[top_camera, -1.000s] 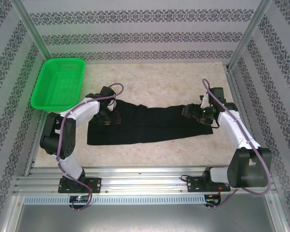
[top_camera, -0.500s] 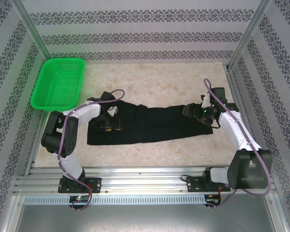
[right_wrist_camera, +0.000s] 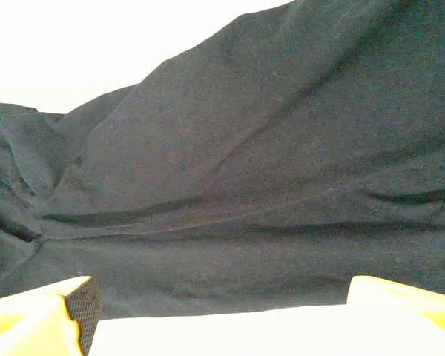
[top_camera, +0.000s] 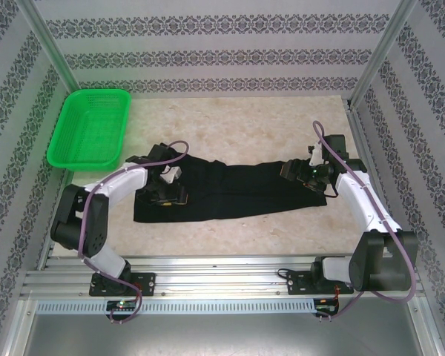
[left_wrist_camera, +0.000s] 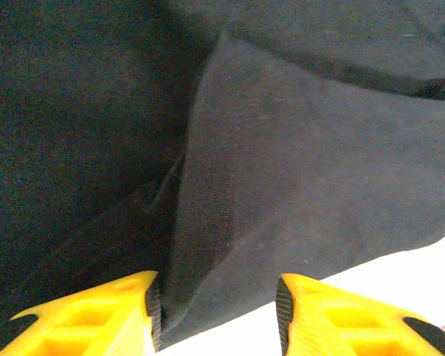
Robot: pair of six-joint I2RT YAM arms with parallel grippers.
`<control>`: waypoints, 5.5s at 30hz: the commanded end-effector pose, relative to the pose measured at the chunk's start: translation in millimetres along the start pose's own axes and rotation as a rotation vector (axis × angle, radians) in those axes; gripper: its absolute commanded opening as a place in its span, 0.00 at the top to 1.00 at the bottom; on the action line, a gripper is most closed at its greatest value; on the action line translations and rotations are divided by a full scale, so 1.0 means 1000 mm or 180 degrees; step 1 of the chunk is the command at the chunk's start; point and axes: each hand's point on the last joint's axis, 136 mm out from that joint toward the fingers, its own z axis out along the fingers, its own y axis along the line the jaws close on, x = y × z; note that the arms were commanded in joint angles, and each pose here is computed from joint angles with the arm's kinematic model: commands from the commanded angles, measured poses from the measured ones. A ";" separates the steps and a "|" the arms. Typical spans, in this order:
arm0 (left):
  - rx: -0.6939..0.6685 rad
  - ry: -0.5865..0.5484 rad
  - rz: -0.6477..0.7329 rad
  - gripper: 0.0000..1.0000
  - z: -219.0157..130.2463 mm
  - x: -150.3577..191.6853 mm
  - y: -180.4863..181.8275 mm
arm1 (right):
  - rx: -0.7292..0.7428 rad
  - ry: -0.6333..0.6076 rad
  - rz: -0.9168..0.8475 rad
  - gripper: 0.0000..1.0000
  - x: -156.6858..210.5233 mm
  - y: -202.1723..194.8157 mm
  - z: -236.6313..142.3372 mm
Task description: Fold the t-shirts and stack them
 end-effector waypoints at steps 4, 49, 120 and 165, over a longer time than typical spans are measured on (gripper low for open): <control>-0.0088 -0.0175 0.0241 0.49 -0.018 -0.015 -0.007 | -0.0008 -0.0045 -0.0021 0.13 0.002 0.000 -0.004; 0.0101 -0.0587 0.0594 0.37 -0.012 0.011 -0.052 | 0.0004 -0.0085 0.0029 0.13 -0.001 -0.001 -0.006; -0.1155 -0.0978 -0.1433 0.46 0.029 -0.185 0.124 | 0.1074 -0.0618 0.0787 0.62 -0.186 -0.123 0.039; -0.0550 -0.1036 -0.1078 0.28 -0.053 -0.111 0.045 | 0.1006 0.0452 0.1622 0.51 -0.060 -0.101 0.072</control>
